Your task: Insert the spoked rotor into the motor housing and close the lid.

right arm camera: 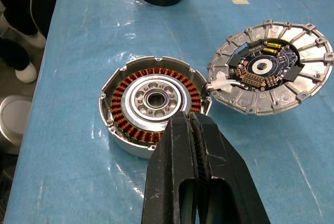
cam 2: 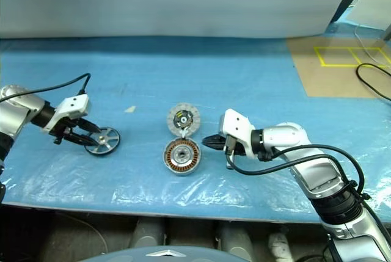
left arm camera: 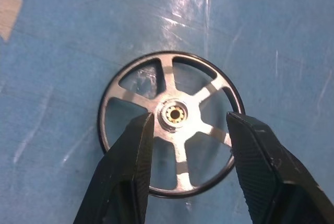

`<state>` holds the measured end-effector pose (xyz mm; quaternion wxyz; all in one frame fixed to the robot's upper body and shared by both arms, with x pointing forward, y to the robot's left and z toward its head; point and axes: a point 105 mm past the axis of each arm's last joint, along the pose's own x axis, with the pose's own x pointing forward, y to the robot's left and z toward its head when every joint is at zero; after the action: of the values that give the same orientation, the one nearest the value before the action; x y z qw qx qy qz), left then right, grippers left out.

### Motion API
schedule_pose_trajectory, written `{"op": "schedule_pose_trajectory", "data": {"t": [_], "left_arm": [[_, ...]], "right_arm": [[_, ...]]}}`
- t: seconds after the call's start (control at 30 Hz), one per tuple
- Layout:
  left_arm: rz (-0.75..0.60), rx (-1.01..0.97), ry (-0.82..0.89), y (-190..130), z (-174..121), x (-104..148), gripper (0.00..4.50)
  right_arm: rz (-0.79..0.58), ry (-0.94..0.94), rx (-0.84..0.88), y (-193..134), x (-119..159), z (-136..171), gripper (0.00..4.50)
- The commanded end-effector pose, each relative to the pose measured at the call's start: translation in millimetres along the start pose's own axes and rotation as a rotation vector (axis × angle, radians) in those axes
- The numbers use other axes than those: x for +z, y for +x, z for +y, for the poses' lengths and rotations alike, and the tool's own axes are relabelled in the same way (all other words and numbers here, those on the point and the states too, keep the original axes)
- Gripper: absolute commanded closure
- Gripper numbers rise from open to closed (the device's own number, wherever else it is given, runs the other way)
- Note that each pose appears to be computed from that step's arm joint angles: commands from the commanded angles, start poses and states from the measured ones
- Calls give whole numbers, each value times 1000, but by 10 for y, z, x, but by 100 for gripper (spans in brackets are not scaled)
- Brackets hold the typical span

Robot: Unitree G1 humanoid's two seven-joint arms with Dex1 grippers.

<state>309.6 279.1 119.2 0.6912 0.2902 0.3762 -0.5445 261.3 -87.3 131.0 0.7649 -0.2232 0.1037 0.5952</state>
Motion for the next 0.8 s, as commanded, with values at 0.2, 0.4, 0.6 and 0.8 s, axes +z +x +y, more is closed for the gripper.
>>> {"op": "schedule_pose_trajectory", "data": {"t": [0.2, 0.4, 0.6, 0.8], "left_arm": [[36, 5, 34, 24, -6, -40, 219], [19, 1, 31, 52, -7, -18, 219], [9, 28, 40, 87, 41, 21, 219], [14, 34, 26, -23, 45, 22, 219]], "right_arm": [[-29, -32, 0, -3, 49, 25, 450], [-21, -33, -4, -4, 36, 28, 450], [-21, -31, -4, 0, 24, 32, 450], [-15, -32, -7, -10, -7, 25, 450]]}}
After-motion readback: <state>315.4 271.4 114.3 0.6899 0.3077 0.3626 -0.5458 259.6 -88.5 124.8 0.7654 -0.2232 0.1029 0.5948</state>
